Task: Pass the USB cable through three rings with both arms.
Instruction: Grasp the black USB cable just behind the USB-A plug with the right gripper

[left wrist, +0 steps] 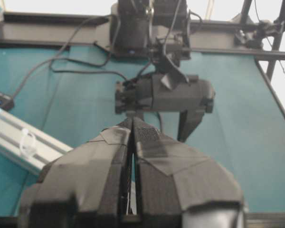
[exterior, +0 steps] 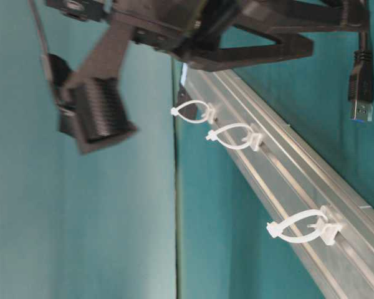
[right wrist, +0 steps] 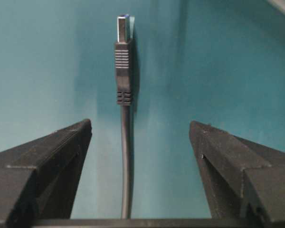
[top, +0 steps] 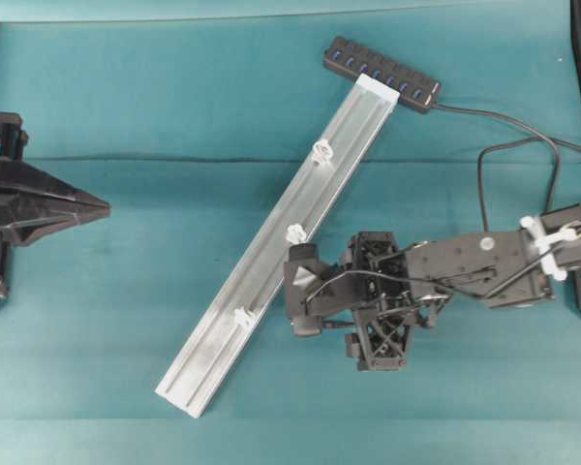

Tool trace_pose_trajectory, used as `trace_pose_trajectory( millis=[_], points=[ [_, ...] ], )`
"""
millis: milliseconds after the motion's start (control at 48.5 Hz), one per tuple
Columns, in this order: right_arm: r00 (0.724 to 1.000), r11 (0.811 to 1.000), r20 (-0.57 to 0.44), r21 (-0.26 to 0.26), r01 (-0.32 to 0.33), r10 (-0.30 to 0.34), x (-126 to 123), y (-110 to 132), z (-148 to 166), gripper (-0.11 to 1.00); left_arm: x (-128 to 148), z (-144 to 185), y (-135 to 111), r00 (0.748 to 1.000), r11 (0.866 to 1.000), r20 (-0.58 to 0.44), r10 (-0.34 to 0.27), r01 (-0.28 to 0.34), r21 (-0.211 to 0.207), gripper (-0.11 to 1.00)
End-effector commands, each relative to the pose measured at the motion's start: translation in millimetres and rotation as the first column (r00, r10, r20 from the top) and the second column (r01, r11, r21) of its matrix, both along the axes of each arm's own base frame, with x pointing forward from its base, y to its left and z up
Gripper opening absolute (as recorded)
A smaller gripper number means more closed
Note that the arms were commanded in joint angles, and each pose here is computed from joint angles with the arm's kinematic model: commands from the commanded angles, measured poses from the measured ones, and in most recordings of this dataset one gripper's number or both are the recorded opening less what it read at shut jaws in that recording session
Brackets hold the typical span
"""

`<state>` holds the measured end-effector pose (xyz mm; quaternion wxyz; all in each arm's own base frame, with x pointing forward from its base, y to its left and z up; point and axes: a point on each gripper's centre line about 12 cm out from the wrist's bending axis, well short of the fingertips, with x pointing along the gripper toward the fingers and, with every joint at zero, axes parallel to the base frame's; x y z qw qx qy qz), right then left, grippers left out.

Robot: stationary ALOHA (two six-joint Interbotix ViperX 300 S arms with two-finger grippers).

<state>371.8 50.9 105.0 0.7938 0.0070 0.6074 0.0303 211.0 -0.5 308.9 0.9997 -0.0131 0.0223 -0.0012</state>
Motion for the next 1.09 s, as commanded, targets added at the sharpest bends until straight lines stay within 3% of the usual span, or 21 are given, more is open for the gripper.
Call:
trace_pose_trajectory(
  millis=[0, 557, 1073],
  points=[
    [1.000, 1.000, -0.010, -0.005, -0.016, 0.016, 1.8, 1.9, -6.9, 0.84, 1.7, 11.4, 0.6, 1.000, 1.000, 0.029, 0.003, -0.003, 0.001, -0.01],
    [0.999, 1.000, -0.042, -0.005, -0.011, 0.011, -0.2, 3.0, -23.0, 0.82, 2.8, 8.7, 1.0, 1.000, 1.000, 0.015, 0.004, -0.004, 0.002, -0.01],
    [0.994, 0.999, -0.101, -0.009, -0.043, 0.041, -5.7, 16.4, -35.4, 0.51, 1.6, 9.8, 3.2, 1.000, 1.000, 0.020, 0.015, -0.015, 0.001, -0.01]
  ],
)
